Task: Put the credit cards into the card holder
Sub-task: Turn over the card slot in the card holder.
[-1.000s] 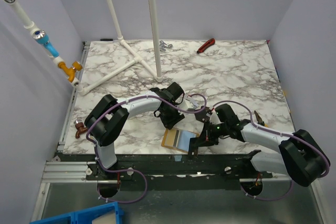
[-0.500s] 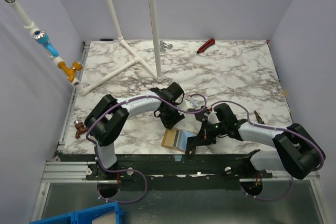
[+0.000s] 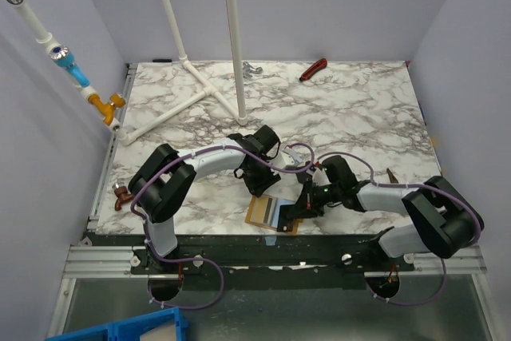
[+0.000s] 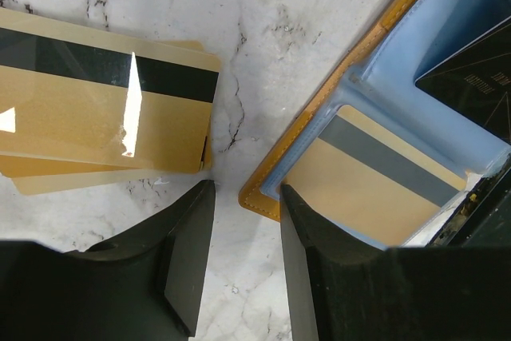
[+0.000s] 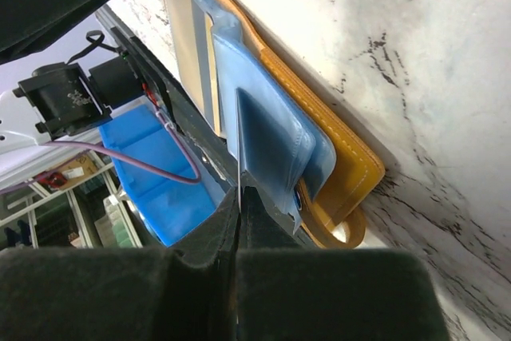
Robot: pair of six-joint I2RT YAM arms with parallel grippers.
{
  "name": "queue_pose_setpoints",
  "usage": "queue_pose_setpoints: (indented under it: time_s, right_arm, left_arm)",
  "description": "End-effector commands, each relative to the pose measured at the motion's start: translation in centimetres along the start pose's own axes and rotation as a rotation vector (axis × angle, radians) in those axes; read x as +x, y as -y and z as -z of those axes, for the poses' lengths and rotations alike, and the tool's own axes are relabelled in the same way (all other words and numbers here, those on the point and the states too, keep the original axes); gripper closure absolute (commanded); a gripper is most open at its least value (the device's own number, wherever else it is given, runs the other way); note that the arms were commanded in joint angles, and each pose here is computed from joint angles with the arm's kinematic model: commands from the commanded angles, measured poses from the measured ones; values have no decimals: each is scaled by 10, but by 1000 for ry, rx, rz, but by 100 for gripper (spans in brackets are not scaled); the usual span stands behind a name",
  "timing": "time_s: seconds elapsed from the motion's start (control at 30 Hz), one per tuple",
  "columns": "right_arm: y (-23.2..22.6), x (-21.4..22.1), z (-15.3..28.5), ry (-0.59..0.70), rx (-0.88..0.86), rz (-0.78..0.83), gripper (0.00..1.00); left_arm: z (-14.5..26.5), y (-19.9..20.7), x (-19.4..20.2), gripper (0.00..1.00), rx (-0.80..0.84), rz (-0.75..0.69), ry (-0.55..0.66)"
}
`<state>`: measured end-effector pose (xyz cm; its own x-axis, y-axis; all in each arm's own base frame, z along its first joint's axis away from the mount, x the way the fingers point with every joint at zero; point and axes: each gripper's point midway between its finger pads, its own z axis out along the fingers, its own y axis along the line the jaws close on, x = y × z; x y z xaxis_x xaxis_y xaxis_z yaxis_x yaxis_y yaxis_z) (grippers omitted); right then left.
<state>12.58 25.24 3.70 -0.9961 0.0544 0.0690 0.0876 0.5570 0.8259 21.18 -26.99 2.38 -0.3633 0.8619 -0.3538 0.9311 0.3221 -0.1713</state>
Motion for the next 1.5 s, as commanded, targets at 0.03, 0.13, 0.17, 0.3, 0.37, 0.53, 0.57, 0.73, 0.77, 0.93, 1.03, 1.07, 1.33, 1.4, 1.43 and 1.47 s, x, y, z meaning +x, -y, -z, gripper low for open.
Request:
queue_pose_setpoints:
  time_s: [0.03, 0.13, 0.17, 0.3, 0.37, 0.53, 0.57, 0.73, 0.77, 0.93, 1.03, 1.07, 1.33, 1.4, 1.43, 1.47]
  right_arm:
    - [-8, 3, 9, 17, -5, 29, 99]
    - [-7, 9, 21, 59, 29, 24, 99]
    - [-5, 12, 23, 62, 35, 21, 99]
    - [12, 26, 27, 47, 82, -19, 99]
    - [20, 30, 29, 47, 109, -27, 99]
    - [27, 33, 35, 60, 156, -21, 99]
    - [28, 34, 35, 59, 158, -20, 99]
    - [29, 35, 35, 50, 163, -16, 99]
    - [29, 35, 35, 46, 164, -15, 99]
    - [27, 31, 32, 42, 160, -4, 99]
    - [25, 29, 29, 29, 152, 5, 99]
    - [25, 29, 29, 27, 150, 5, 99]
    - [21, 30, 30, 23, 134, 11, 99]
    - [20, 32, 32, 24, 133, 14, 99]
    - [19, 31, 33, 31, 133, 16, 99]
    - [18, 32, 34, 34, 129, 21, 99]
  left_arm:
    - [-6, 1, 11, 61, -2, -26, -29]
    - [-6, 0, 11, 61, -2, -25, -28]
    - [-7, 0, 11, 61, -2, -24, -30]
    - [-6, 0, 9, 61, -1, -26, -26]
    - [-6, 0, 9, 62, 0, -25, -26]
    - [-6, 1, 9, 62, 4, -22, -28]
    - [-6, 1, 9, 62, 4, -21, -28]
    - [-6, 1, 8, 62, 1, -20, -26]
    - [-5, 0, 8, 62, 1, -20, -24]
    - [-4, 0, 6, 62, -1, -21, -21]
    - [-4, 0, 6, 62, -2, -21, -22]
    - [-4, 0, 6, 62, -2, -22, -22]
    - [-5, 0, 7, 63, -1, -21, -28]
    - [-5, 0, 8, 63, 0, -22, -31]
    - [-5, 0, 7, 63, 1, -23, -29]
    - [-6, 0, 8, 63, 1, -25, -30]
